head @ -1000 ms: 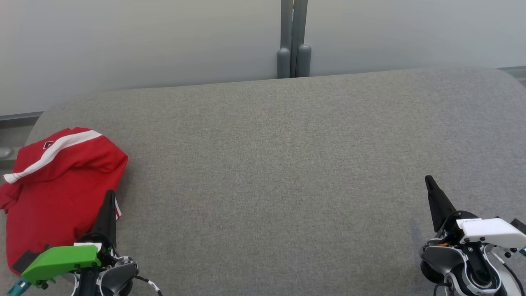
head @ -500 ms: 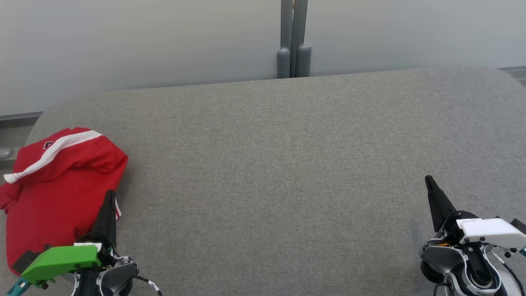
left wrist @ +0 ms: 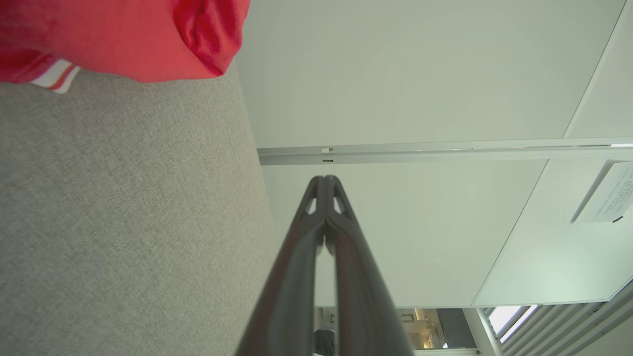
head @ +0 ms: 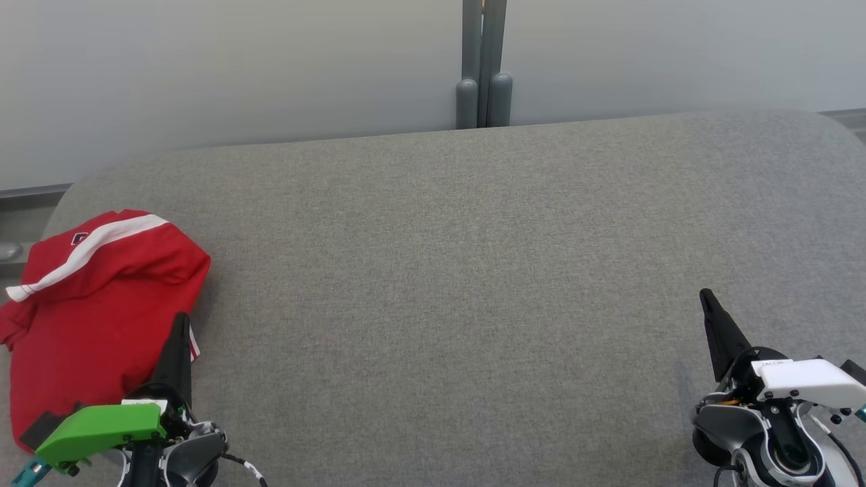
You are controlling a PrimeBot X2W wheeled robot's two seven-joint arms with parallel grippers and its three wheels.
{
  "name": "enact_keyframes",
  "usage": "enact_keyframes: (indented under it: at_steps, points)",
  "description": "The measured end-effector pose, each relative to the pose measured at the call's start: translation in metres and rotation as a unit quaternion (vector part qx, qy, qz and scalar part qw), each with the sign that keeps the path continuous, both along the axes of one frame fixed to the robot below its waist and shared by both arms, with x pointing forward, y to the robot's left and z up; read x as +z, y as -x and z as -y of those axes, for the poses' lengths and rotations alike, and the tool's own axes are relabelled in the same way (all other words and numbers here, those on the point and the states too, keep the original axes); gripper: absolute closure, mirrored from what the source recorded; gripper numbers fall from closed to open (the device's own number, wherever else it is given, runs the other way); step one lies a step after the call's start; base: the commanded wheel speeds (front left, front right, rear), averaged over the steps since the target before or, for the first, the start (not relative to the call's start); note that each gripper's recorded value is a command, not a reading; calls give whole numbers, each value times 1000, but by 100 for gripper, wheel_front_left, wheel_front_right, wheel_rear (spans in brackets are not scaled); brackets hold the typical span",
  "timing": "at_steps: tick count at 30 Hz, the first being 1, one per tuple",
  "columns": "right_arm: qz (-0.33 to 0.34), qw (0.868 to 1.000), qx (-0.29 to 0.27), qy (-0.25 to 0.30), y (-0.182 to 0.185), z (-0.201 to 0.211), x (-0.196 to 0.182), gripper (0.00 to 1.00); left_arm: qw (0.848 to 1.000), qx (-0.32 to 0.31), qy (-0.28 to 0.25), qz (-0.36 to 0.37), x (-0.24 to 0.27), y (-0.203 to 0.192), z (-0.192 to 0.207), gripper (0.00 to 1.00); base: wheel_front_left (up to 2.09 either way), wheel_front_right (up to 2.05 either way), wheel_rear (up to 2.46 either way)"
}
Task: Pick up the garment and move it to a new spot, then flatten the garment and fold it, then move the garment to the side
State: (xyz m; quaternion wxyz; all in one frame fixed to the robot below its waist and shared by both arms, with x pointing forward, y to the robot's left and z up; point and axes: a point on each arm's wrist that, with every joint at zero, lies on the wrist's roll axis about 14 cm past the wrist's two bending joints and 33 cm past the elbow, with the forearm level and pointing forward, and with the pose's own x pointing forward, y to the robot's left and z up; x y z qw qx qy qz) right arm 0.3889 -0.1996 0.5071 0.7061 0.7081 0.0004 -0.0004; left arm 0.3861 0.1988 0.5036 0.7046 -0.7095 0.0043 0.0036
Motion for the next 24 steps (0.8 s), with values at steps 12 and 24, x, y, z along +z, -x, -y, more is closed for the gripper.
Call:
enact_keyframes:
  at_steps: [12, 24]
  points:
    - [-36, 999, 1, -4, 10, -4, -24, 0, 999, 3, 5, -43, -28, 13, 3, 0, 0, 0, 0]
    - [-32, 997, 8, 69, 8, -9, -20, 0, 996, 12, -75, -48, -29, 12, 0, 0, 0, 0, 0]
